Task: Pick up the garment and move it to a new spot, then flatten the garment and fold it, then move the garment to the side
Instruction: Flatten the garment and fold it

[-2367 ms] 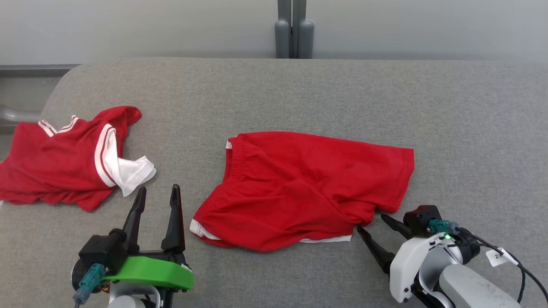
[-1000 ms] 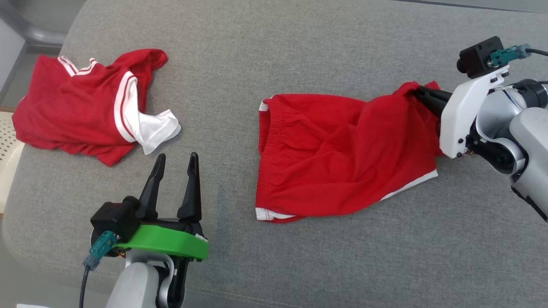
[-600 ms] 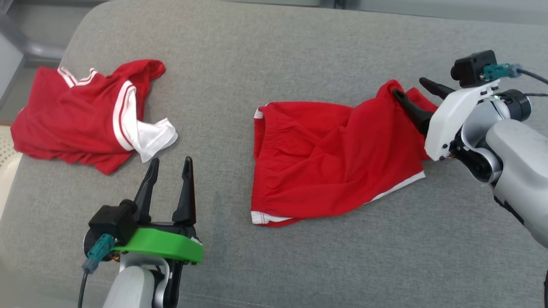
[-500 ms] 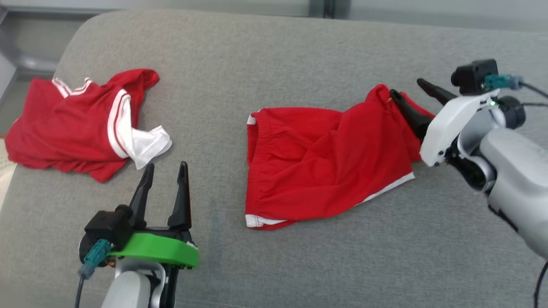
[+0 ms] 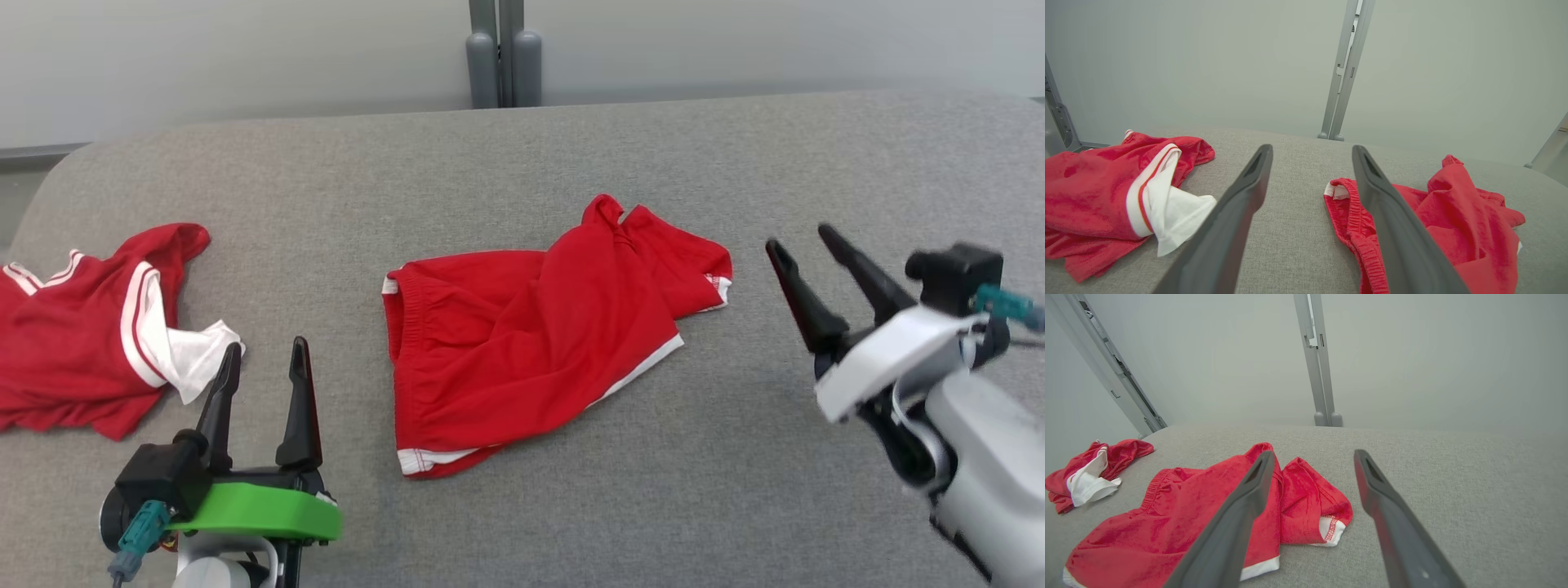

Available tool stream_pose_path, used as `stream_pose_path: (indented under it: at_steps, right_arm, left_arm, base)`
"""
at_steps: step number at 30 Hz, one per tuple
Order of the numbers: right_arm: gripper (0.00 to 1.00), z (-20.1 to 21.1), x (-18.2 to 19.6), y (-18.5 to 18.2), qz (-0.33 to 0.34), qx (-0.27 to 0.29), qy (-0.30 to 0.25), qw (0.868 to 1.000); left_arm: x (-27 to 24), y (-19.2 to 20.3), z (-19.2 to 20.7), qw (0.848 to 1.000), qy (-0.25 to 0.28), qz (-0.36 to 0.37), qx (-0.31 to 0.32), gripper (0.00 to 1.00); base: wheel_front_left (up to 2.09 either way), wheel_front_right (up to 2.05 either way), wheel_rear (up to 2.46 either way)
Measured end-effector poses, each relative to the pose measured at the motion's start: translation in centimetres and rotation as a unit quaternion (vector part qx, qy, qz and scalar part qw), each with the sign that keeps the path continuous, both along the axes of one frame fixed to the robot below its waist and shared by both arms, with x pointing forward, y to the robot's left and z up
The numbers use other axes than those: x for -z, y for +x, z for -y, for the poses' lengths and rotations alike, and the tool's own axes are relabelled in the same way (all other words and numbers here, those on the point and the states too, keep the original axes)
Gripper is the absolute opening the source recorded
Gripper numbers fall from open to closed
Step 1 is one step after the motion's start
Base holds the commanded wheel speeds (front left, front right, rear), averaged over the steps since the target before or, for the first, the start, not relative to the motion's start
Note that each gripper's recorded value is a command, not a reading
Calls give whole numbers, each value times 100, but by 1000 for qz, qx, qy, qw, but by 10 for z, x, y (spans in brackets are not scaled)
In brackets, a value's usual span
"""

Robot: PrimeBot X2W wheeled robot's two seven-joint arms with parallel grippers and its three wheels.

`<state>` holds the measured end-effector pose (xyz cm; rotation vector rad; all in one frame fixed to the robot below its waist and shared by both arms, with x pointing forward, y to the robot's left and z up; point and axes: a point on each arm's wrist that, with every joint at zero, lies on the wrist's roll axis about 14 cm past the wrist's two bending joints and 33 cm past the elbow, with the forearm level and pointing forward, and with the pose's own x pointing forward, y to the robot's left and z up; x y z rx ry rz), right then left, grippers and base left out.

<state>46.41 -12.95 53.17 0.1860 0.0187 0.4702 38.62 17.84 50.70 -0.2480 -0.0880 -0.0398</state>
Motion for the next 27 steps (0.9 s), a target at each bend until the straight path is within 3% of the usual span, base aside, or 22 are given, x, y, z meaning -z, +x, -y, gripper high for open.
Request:
stream_pose_path:
  at_steps: [4,9,19,27]
  right_arm:
    - [100,13,35,-41,-39,34,23,998]
    - [100,9,51,-58,-56,40,23,997]
    - [100,-35,89,-31,-153,-24,-36,987]
    - [100,-64,114,-10,-222,-51,-39,973]
  left_arm:
    - [-3,-1,10,1000,-5,5,13,100]
    - [-3,-5,15,1000,-8,5,20,100]
    - [4,-11,-1,1000,-9,-7,-3,100]
    - [12,-18,-22,999,-10,-21,-36,100]
  base:
    - [0,0,0]
    - [0,0,0]
    - [0,0,0]
    - [0,0,0]
